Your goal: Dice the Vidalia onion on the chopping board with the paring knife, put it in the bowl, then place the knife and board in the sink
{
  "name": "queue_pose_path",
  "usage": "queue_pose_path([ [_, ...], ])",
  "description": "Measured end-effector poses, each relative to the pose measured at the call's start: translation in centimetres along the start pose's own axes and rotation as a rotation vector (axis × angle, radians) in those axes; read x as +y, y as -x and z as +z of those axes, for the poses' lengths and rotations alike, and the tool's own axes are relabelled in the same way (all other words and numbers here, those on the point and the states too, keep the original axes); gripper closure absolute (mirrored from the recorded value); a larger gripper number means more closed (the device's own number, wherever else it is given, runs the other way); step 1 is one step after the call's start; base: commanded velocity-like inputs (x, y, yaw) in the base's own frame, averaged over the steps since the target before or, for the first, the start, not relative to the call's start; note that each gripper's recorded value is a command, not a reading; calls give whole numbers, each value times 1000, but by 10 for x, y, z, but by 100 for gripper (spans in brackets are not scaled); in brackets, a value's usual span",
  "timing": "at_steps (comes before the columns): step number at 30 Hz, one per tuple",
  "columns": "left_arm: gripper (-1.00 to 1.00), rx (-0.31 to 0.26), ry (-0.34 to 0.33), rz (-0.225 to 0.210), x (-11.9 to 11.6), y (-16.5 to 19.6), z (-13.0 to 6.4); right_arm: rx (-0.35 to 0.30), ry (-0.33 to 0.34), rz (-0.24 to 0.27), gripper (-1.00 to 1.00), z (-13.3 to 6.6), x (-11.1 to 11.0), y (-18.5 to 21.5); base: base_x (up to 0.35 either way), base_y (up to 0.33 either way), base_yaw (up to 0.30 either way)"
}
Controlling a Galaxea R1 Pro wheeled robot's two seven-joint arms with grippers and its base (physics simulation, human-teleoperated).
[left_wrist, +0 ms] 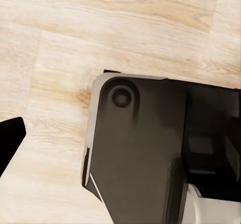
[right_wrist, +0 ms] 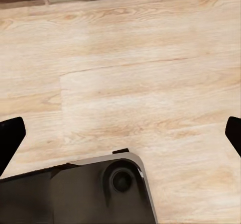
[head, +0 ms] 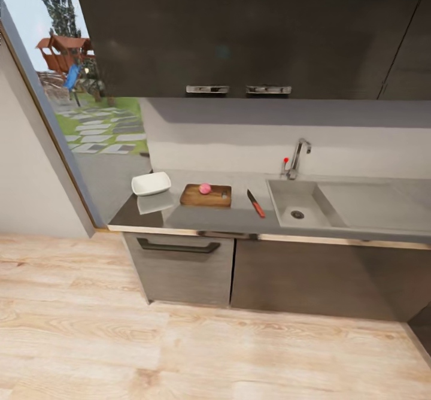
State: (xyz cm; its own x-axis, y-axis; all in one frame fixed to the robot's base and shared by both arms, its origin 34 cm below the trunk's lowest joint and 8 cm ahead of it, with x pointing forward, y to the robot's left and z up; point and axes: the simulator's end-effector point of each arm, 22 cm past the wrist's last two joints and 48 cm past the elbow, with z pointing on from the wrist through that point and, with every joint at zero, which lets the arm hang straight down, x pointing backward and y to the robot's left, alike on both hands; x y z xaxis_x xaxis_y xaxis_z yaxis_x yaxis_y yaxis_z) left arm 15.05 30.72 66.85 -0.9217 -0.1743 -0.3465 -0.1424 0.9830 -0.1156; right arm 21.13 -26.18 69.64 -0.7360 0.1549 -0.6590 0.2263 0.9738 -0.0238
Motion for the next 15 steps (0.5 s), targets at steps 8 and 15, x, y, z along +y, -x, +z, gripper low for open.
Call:
queue_pose_path([
  [8,-100,-11,-2,0,-1,3,1,-12,2,2,-100,1,1,4,210,216,0],
  [15,-100,-21,-4,2,-1,7,2,-23,4,4,-100,3,2,7,212,218,0],
])
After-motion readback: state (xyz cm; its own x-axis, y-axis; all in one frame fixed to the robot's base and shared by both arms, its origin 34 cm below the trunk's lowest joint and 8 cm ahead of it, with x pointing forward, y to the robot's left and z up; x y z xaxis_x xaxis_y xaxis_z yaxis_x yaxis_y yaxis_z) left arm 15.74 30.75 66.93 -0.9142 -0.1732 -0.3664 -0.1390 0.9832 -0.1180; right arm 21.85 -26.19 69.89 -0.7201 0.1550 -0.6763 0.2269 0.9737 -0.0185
